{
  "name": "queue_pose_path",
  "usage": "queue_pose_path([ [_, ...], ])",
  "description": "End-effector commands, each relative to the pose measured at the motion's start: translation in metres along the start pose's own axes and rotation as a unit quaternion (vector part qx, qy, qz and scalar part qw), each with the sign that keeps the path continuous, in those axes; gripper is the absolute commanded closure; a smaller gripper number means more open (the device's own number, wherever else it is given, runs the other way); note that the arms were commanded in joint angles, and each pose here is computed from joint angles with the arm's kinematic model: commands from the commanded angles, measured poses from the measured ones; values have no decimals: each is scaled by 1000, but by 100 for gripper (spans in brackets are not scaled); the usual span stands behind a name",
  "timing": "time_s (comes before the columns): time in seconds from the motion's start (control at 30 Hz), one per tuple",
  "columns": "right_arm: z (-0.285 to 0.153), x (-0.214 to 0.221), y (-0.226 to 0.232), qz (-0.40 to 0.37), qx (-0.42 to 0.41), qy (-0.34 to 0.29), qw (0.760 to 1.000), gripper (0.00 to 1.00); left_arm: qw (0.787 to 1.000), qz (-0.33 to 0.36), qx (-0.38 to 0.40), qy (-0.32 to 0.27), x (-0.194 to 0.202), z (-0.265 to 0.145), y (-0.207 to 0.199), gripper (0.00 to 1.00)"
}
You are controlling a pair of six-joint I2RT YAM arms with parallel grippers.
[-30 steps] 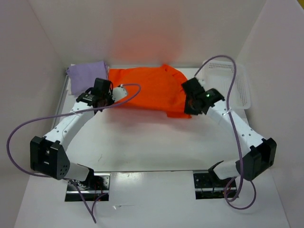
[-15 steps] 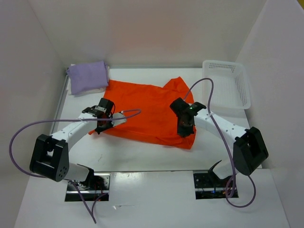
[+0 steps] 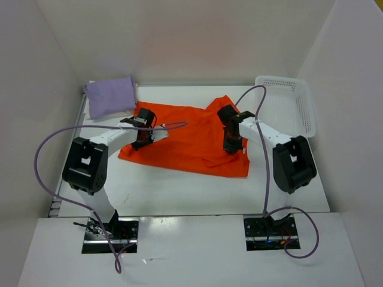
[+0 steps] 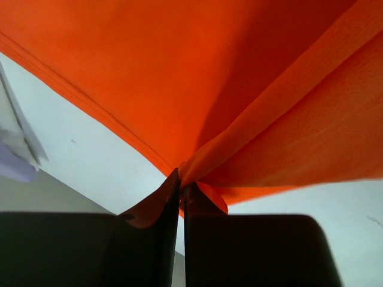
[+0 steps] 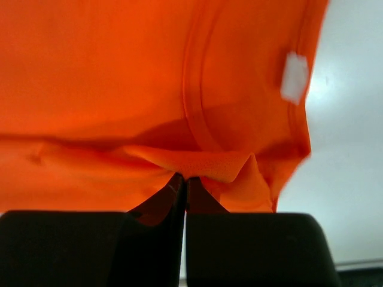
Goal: Fold and stack the t-shirts
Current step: Fold the flattened tshirt in 1/3 of the way
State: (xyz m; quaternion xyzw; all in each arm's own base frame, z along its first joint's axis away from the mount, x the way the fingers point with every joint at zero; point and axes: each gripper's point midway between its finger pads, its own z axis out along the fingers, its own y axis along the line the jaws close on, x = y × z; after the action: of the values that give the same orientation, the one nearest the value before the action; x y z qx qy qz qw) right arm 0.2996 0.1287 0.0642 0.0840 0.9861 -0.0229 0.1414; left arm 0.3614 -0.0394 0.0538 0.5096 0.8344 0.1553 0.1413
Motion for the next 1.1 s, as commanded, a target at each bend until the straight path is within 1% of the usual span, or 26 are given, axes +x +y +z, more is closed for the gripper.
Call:
queue_pose_path([
  [0.0,14,-35,1,-14,8,-30,999,100,999,15,-25,15,-8,11,19,90],
  [0.1,15,-50,-2,-4,7,-40,999,100,998,22,-49,15,-12,11,32,90],
  [0.13,14,-56,-5,3,7,-44,999,100,998,31,-48,24,-10,15,31,90],
  [0.27,23,-64,-14,6,16,-37,999,100,997,41,-43,53,-2,27,27,85],
  [0.33,27,-65,-19,9,23,-35,999,100,996,37,-53,67,5,29,32,69],
  [0.37,31,-64,-22,12,27,-30,999,98,995,37,-56,71,5,33,33,62],
  [0.4,35,-65,-21,13,27,-31,999,90,995,17,-72,66,3,29,45,58],
  [0.43,35,-66,-22,13,31,-33,999,76,994,8,-86,65,-1,29,52,52],
  [0.47,35,-68,-21,14,29,-38,999,72,993,-8,-102,62,-1,31,64,48],
  [0.5,33,-75,-22,19,27,-43,999,66,989,-34,-130,55,-2,23,87,44],
  [0.53,33,-76,-24,25,32,-46,998,56,986,-50,-149,60,0,21,100,43],
  [0.57,30,-82,-23,27,33,-55,998,52,983,-64,-165,50,-2,17,114,41],
  [0.6,25,-86,-22,28,29,-63,997,48,978,-87,-179,54,8,16,128,40],
  [0.63,17,-94,-23,36,33,-80,996,35,973,-111,-198,43,7,6,148,39],
  [0.67,12,-97,-25,38,33,-89,995,32,969,-127,-206,42,12,5,158,39],
  [0.7,-6,-107,-23,44,21,-112,993,28,966,-151,-207,43,25,2,170,37],
  [0.73,-18,-112,-25,47,21,-126,991,22,966,-169,-191,36,29,1,170,35],
  [0.8,-46,-117,-27,59,6,-153,986,16,962,-200,-186,16,39,-14,181,29],
  [0.83,-53,-113,-30,60,5,-155,986,16,965,-209,-157,-6,35,-15,172,26],
  [0.87,-52,-103,-30,64,-4,-146,987,16,969,-205,-136,-14,34,-14,159,23],
  [0.9,-62,-97,-34,75,-18,-149,986,16,968,-214,-128,-26,37,-23,154,19],
  [0.93,-62,-86,-27,83,-42,-134,987,16,971,-216,-101,-38,34,-21,140,18],
  [0.97,-49,-62,-31,86,-42,-104,990,16,973,-213,-85,-40,34,-19,129,16],
  [1.0,-55,-54,-29,95,-60,-106,988,16,974,-220,-55,-27,44,-10,108,16],
  [1.03,-52,-46,-28,104,-70,-102,987,16,974,-224,-35,-26,45,-5,95,15],
  [1.07,-39,-25,-32,117,-65,-77,988,15,973,-228,-14,-31,42,3,84,13],
])
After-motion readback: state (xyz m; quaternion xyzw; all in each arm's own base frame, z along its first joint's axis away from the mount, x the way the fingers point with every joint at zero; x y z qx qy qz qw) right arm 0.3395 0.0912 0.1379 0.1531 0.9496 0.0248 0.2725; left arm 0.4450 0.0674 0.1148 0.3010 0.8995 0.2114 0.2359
